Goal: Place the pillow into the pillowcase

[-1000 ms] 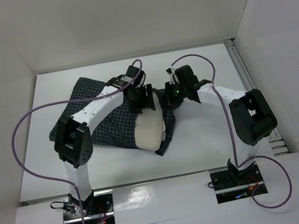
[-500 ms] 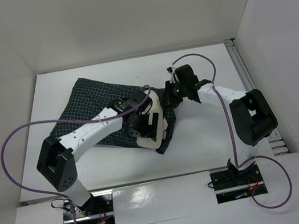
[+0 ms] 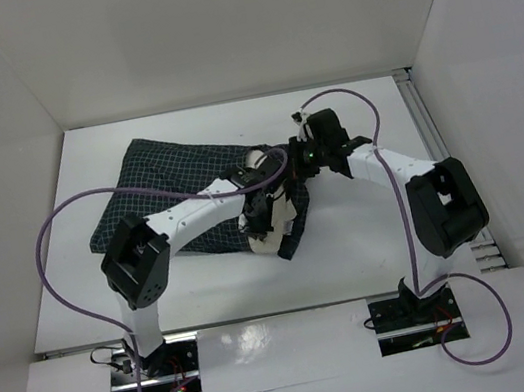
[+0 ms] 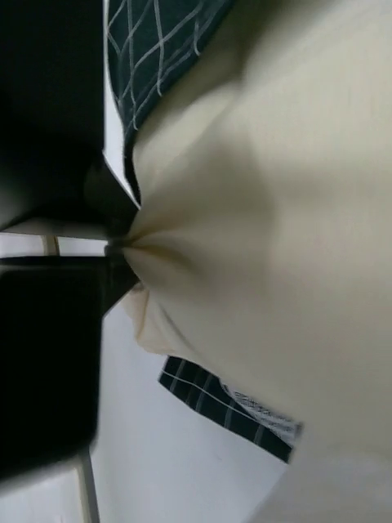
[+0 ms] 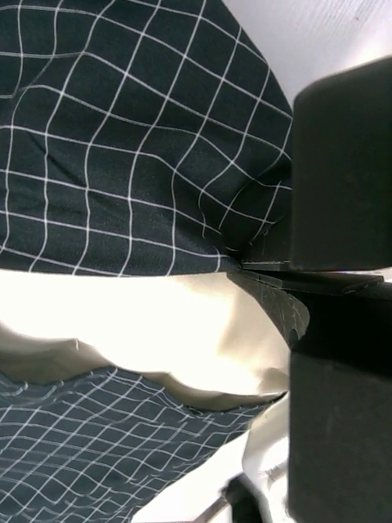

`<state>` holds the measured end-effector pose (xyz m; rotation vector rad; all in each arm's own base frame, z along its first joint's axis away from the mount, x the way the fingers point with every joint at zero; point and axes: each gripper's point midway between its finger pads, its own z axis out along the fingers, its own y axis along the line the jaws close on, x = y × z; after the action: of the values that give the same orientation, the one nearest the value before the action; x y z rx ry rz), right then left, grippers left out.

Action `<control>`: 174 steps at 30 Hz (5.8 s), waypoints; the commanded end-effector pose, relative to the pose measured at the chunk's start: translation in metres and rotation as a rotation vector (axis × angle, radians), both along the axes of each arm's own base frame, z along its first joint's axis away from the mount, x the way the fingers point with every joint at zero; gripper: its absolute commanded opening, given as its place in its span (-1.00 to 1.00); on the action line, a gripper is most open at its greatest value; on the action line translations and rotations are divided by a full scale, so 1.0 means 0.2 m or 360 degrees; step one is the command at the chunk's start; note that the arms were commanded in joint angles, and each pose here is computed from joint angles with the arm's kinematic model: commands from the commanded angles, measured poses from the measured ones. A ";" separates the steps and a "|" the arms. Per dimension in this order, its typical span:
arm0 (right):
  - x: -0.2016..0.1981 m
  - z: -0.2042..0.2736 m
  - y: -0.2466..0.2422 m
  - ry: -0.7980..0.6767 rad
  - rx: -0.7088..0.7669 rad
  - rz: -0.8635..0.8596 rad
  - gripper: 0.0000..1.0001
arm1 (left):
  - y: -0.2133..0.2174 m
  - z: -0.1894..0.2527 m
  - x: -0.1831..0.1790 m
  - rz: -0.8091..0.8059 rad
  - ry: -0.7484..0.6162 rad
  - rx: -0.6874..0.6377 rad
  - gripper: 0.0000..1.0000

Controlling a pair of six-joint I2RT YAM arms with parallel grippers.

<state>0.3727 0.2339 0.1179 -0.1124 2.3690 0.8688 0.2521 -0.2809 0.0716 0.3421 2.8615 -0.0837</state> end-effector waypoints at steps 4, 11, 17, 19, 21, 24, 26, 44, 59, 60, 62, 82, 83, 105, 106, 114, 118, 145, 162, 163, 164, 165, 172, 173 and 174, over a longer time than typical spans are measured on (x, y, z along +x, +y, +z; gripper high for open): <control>0.01 0.19 0.02 -0.0156 0.0028 0.0043 -1.00 | 0.02 0.22 0.22 0.0182 -0.0177 -0.0124 -1.00; 0.05 0.19 -0.04 -0.0150 0.0062 -0.0121 0.04 | -0.01 0.46 0.29 0.0162 -0.0242 -0.0460 -1.00; 0.01 0.12 -0.13 -0.0129 0.0072 -0.0391 0.06 | -0.01 0.44 0.30 0.0153 -0.0222 -0.0453 -1.00; 0.00 0.09 -0.13 -0.0108 0.0050 -0.0391 0.06 | -0.02 0.42 0.30 0.0148 -0.0200 -0.0451 -1.00; 0.01 0.08 -0.14 -0.0100 0.0028 -0.0412 0.06 | -0.02 0.42 0.30 0.0148 -0.0200 -0.0451 -1.00; -0.05 0.09 -0.23 -0.0137 0.0063 -0.0584 0.06 | -0.03 0.44 0.31 0.0147 -0.0212 -0.0463 -1.00; -0.11 0.12 -0.32 -0.0173 0.0138 -0.0800 0.06 | -0.03 0.44 0.31 0.0147 -0.0212 -0.0463 -1.00; -0.14 0.02 0.04 -0.0073 0.0349 -0.0454 -0.29 | -0.03 0.47 0.33 0.0140 -0.0232 -0.0488 -1.00; 0.07 -0.06 0.09 -0.0133 0.0290 -0.0523 -0.08 | -0.03 0.47 0.33 0.0134 -0.0223 -0.0498 -1.00; 0.08 -0.07 0.09 -0.0127 0.0286 -0.0524 -0.11 | -0.03 0.47 0.33 0.0134 -0.0223 -0.0498 -1.00; 0.10 -0.07 0.07 -0.0158 0.0239 -0.0569 -0.22 | -0.04 0.49 0.34 0.0133 -0.0234 -0.0507 -1.00; -0.06 -0.12 0.03 -0.0145 0.0130 -0.0630 0.05 | -0.05 0.52 0.35 0.0131 -0.0256 -0.0527 -1.00; -0.06 -0.13 0.03 -0.0143 0.0128 -0.0630 0.05 | -0.05 0.52 0.35 0.0131 -0.0256 -0.0527 -1.00; -0.18 -0.24 0.11 -0.0002 0.0077 -0.0713 0.15 | -0.05 0.53 0.35 0.0118 -0.0259 -0.0522 -1.00; -0.19 -0.23 0.11 0.0005 0.0086 -0.0721 0.15 | -0.05 0.53 0.35 0.0118 -0.0259 -0.0522 -1.00; -0.21 -0.20 0.14 -0.0021 0.0149 -0.0750 0.00 | -0.07 0.55 0.36 0.0110 -0.0261 -0.0541 -1.00; -0.17 -0.17 0.14 -0.0058 0.0165 -0.0775 0.00 | -0.06 0.53 0.35 0.0112 -0.0250 -0.0532 -1.00; 0.11 -0.03 -0.02 -0.0356 0.0146 -0.0978 -1.00 | 0.00 0.48 0.38 0.0238 -0.0256 -0.0460 -1.00; -0.42 0.39 0.09 -0.0466 0.0121 -0.0073 -1.00 | 0.04 0.23 0.74 0.0868 -0.0306 -0.0419 -1.00; -0.44 0.42 0.09 -0.0463 0.0130 -0.0057 -1.00 | 0.04 0.23 0.74 0.0868 -0.0306 -0.0419 -1.00; -0.45 0.52 0.11 -0.0528 0.0181 -0.0015 -1.00 | 0.05 0.18 0.73 0.0869 -0.0283 -0.0391 -1.00; -0.47 0.56 0.11 -0.0540 0.0206 0.0010 -1.00 | 0.04 0.18 0.74 0.0869 -0.0293 -0.0403 -1.00; -0.58 0.98 0.18 -0.0819 0.0508 0.0221 -1.00 | -0.01 0.14 0.69 0.0777 -0.0263 -0.0389 -1.00; -0.58 0.95 0.17 -0.0805 0.0461 0.0219 -1.00 | -0.03 0.18 0.67 0.0739 -0.0266 -0.0418 -1.00; -0.55 0.83 0.17 -0.0748 0.0366 0.0218 -1.00 | -0.05 0.22 0.66 0.0728 -0.0264 -0.0455 -1.00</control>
<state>0.2766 0.2507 0.2122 -0.2023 2.0362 0.9081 0.3485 -0.2948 0.0942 -0.3198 2.7994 -0.3478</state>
